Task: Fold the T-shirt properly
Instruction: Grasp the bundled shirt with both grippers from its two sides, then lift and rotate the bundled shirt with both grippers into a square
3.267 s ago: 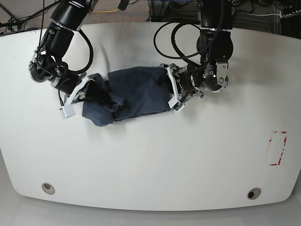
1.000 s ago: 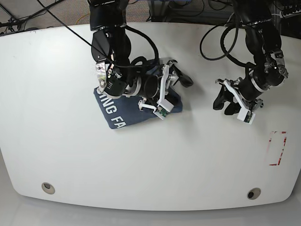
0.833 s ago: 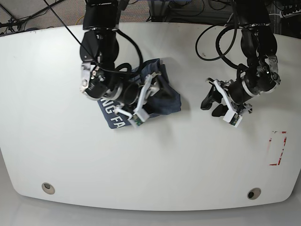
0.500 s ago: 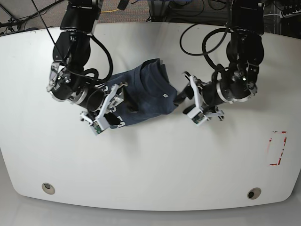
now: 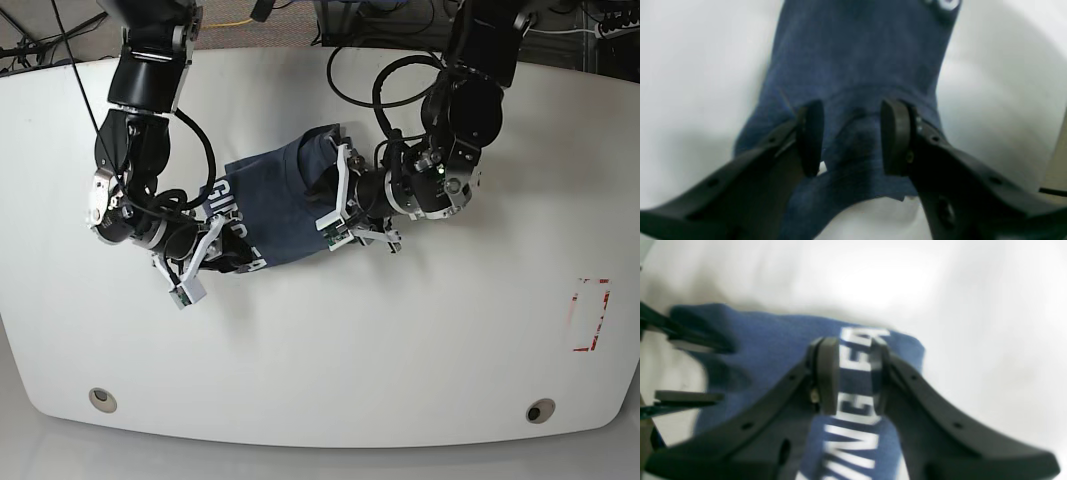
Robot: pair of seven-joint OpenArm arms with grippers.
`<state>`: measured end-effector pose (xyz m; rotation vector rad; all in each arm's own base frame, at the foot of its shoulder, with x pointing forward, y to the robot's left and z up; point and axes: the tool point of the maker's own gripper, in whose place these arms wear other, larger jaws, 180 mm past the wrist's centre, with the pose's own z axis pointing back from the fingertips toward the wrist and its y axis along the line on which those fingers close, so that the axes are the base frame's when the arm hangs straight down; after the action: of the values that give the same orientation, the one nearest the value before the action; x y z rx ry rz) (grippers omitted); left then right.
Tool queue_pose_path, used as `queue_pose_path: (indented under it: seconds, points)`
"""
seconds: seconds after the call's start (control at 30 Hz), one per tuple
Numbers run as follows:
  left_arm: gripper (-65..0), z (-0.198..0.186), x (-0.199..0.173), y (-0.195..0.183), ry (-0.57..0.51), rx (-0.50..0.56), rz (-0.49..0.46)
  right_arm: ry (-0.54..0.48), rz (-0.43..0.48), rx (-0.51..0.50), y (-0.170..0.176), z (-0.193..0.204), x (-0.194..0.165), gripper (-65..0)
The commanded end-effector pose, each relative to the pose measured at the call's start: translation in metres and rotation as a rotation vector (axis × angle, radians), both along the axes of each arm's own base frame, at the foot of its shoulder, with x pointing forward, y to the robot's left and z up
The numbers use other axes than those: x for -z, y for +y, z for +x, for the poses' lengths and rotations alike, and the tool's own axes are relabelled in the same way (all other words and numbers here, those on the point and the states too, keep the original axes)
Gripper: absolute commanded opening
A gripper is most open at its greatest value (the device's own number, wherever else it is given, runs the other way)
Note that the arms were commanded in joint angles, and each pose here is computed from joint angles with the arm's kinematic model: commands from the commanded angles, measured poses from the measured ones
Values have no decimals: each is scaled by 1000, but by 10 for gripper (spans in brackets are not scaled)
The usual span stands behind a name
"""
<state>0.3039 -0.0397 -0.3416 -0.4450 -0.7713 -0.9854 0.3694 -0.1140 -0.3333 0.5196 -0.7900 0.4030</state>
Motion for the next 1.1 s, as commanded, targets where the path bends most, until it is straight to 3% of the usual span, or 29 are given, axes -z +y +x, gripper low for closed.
queue_pose_path:
  seconds: [0.0, 0.13, 0.33, 0.7, 0.9, 1.07]
  points:
    - [-392, 17, 0, 6, -14, -17, 19, -36, -27, -12, 2, 15, -5, -480]
    - [-392, 29, 20, 23, 32, -42, 60, -40, -90, -28, 6, 16, 11, -484]
    - [-392, 53, 42, 31, 64, -88, -16, -7, -160, -15, -4, 7, 37, -482]
    - [-392, 94, 29, 25, 13, -51, -10, 6, -177, -24, -8, -23, 52, -484]
    - [-392, 114, -8, 27, -91, -44, -24, -63, -155, -58, 25, -51, 33, -484]
    - [-392, 129, -84, 42, -303, -72, -88, -113, -169, -68, 35, -55, 8, -484]
